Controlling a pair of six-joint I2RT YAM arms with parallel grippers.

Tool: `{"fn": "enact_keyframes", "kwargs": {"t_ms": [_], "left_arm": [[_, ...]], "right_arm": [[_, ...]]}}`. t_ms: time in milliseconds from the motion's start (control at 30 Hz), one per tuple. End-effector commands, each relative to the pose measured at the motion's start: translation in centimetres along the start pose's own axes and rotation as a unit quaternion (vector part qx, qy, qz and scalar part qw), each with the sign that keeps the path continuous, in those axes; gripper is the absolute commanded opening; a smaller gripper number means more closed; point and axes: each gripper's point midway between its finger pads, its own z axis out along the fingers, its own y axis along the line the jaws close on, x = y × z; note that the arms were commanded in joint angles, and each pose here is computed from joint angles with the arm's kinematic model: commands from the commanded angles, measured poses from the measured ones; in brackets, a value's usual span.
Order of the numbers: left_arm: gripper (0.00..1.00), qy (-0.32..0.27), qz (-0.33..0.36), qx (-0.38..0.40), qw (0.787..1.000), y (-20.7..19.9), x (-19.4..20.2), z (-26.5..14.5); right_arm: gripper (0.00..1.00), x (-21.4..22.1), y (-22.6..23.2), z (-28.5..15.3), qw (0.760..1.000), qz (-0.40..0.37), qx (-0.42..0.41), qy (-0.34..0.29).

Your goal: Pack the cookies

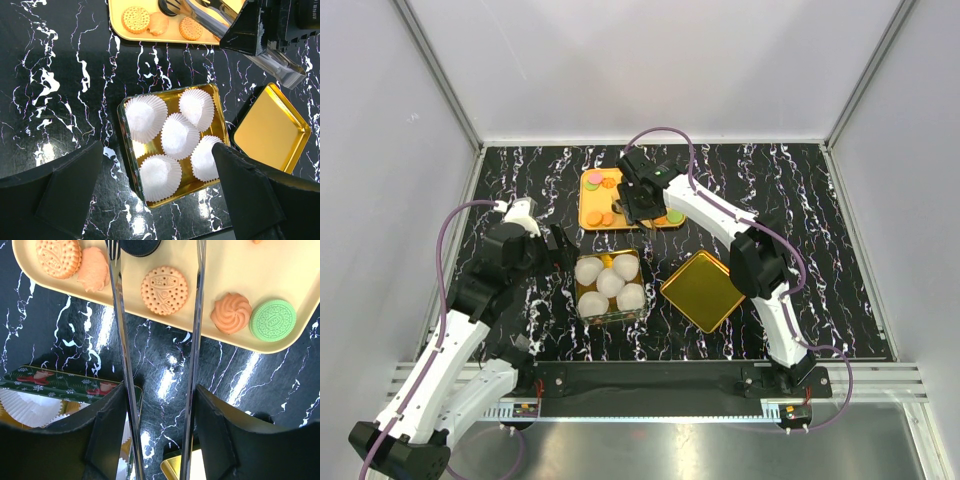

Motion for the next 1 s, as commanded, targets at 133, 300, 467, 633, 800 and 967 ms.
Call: {"fn": "enact_keyframes", "kwargs": {"t_ms": [133,300,467,633,800,967], "left_arm": [[0.99,-0.021,0.003,0.003,1.000,-0.2,-1.1,-0.2],[0.99,-0.021,0.003,0.003,1.000,-0.2,-1.1,-0.2],[0.99,-0.020,0.003,0.002,1.000,-0.2,-1.0,-0.2],[0.99,-0.020,0.002,0.003,1.000,-0.2,-1.0,-0.2],[0.99,-0.019,0.002,0.001,1.000,-0.2,-1.0,-0.1],[0.99,-0.017,0.002,0.001,1.000,-0.1,-0.9,-0.1]], "right_arm": [[0.61,-2.7,1.2,-2.6,0.999,-0.003,-0.012,-0.048],[0.61,-2.8,1.6,-2.7,0.999,-0.004,-0.017,-0.049],[0.61,-2.7,2.0,-2.8,0.999,-0.008,-0.021,-0.048],[0.61,-2.2,2.2,-2.4,0.999,-0.014,-0.020,-0.038],[0.61,-2.1,2.4,-2.5,0.999,-0.012,-0.023,-0.042],[0.63,-2.0,1.6,-2.2,0.999,-0.022,-0.001,-0.039]]}}
